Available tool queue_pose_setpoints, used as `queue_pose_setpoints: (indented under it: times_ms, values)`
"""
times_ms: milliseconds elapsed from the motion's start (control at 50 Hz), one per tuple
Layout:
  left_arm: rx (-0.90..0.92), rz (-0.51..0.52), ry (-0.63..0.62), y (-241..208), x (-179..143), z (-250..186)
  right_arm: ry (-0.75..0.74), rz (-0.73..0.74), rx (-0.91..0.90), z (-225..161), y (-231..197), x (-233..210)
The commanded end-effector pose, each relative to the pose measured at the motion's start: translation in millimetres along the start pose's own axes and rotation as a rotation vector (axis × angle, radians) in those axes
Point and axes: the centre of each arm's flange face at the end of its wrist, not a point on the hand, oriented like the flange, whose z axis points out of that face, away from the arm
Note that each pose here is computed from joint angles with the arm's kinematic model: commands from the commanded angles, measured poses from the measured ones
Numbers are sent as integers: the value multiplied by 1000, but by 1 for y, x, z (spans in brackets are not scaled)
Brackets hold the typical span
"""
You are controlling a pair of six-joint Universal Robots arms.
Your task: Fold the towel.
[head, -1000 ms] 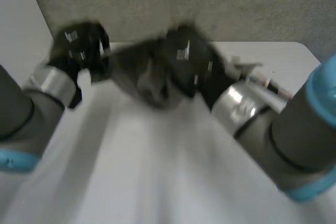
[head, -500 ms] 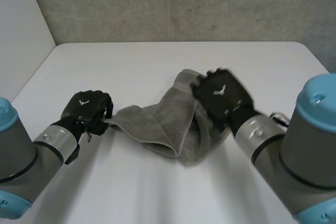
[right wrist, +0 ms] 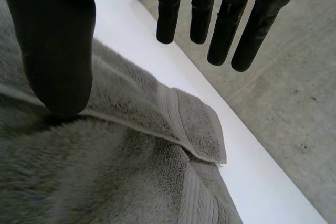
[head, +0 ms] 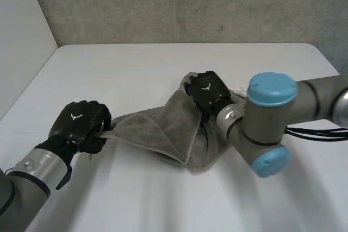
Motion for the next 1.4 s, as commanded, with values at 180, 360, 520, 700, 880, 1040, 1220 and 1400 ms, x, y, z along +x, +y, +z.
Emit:
queue_pose_setpoints:
  times_ms: [180,360,520,700,880,1040,1220,1400]
  values:
    - [5,-4,-26,-1,-7,1,50,-205,2,49,34,-4]
    - [5,-6,-34,-1,-10,1,63,-211,15,56,45,-4]
    - [8,-5,-36,-2,-10,2,61,-212,30,62,51,-7]
    - [10,-8,-59,-2,-17,4,40,-205,61,63,44,-8]
    - [26,-5,-83,-7,-26,10,71,-160,129,58,9,10]
    - [185,37,-136,-59,-55,46,284,-4,362,35,-91,115]
    - [602,66,-173,-204,-66,91,705,68,611,-39,-194,238]
    - [669,-116,-170,-232,-60,73,539,71,529,-61,-177,215]
